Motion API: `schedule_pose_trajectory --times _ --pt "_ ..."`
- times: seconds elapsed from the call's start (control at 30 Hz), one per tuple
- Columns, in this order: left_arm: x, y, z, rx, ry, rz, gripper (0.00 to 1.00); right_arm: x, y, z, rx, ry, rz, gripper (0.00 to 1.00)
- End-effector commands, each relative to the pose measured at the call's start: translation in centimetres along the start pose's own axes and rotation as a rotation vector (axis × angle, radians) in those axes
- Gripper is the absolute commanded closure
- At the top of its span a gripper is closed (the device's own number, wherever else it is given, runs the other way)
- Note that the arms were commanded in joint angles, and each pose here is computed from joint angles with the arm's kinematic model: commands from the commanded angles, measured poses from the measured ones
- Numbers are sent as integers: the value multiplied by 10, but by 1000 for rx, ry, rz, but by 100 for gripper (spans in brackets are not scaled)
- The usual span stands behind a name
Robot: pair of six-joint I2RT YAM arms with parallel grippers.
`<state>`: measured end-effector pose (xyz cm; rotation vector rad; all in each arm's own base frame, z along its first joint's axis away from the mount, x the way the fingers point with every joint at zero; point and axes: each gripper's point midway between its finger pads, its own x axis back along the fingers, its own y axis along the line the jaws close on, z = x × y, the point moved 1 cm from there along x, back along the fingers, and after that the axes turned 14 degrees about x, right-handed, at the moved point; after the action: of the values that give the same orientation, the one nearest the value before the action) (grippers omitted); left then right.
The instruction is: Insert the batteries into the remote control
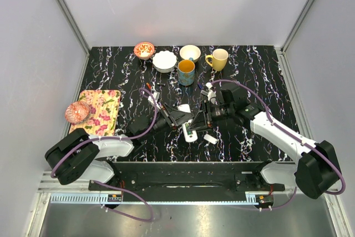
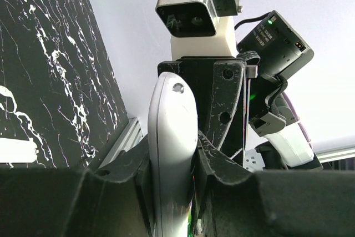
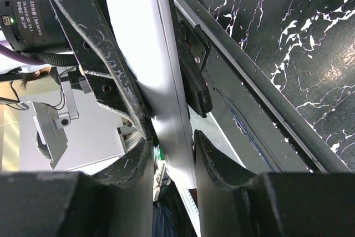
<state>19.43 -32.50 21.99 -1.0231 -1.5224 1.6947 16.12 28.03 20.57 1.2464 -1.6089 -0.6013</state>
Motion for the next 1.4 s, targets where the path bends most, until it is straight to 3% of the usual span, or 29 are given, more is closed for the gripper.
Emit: schedule_pose_trajectory --times 0.0,0.6,1.03,1.37 --pt "-2 -91 40 -13 144 294 100 -10 -35 -30 -5 -154 184 100" --pt "-1 -87 57 -34 189 263 100 -15 -44 -50 -40 -201 224 85" --pt "0 -77 23 -89 84 221 100 -10 -5 -22 45 -30 4 58" --pt "-4 -70 19 -68 81 198 100 1 5 -12 122 12 -1 49"
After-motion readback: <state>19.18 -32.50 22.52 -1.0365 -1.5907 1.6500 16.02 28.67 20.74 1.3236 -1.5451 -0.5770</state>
